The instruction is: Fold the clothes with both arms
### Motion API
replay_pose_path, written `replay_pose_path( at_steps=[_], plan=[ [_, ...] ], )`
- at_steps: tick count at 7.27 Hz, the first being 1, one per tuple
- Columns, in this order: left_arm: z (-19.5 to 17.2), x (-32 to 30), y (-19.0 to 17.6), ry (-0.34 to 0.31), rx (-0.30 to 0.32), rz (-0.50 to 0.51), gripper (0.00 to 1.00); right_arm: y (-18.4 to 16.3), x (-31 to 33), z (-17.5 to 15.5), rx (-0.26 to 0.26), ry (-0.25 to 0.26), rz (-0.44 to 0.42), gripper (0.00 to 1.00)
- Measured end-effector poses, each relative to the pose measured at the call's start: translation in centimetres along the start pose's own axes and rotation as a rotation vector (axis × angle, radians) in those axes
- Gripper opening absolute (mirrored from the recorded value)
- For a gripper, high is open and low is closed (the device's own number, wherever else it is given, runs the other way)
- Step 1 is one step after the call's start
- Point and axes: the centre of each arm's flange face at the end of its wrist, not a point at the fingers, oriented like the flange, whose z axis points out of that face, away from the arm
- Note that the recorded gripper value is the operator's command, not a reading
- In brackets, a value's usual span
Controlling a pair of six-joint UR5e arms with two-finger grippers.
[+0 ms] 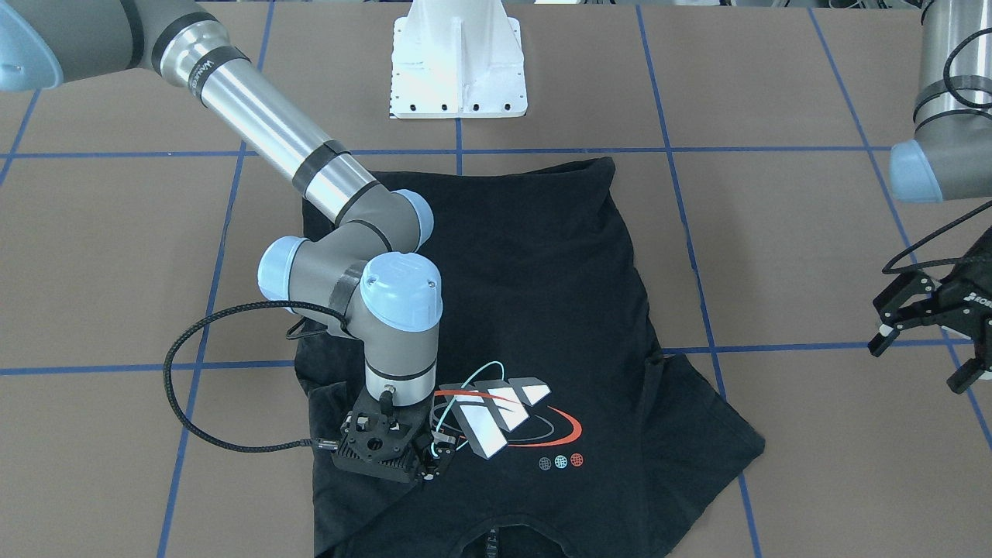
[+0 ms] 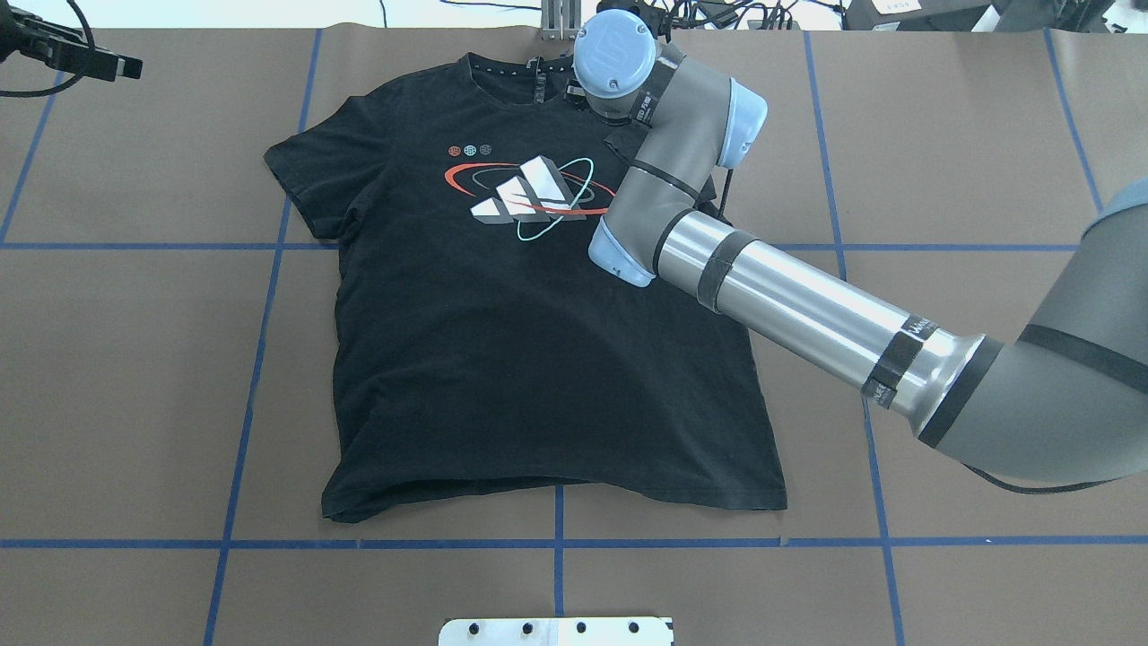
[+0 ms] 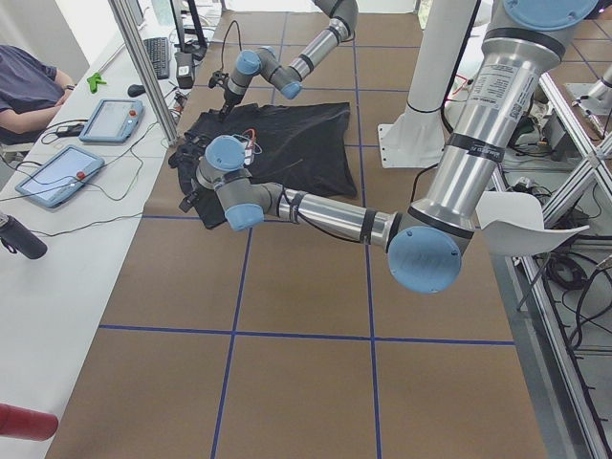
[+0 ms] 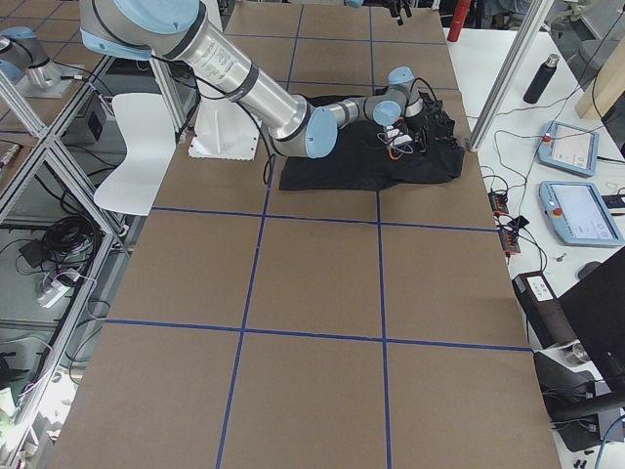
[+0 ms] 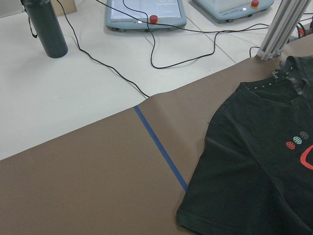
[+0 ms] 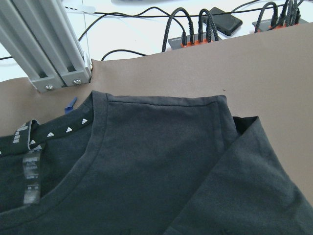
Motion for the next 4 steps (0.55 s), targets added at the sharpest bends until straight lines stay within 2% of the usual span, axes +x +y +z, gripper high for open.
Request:
replay_pose_path(
  at_steps=[2, 4],
  plan=[
    [1.4, 0.4, 0.0, -0.010, -0.007, -0.012, 1.00, -4.0, 1.6, -1.4, -0.093, -0.025, -0.039, 1.00],
    [4.2, 1.5, -0.5, -0.064, 0.010, -0.124, 1.00, -9.1, 7.5, -3.1, -0.155, -0.074, -0.101, 1.00]
  ],
)
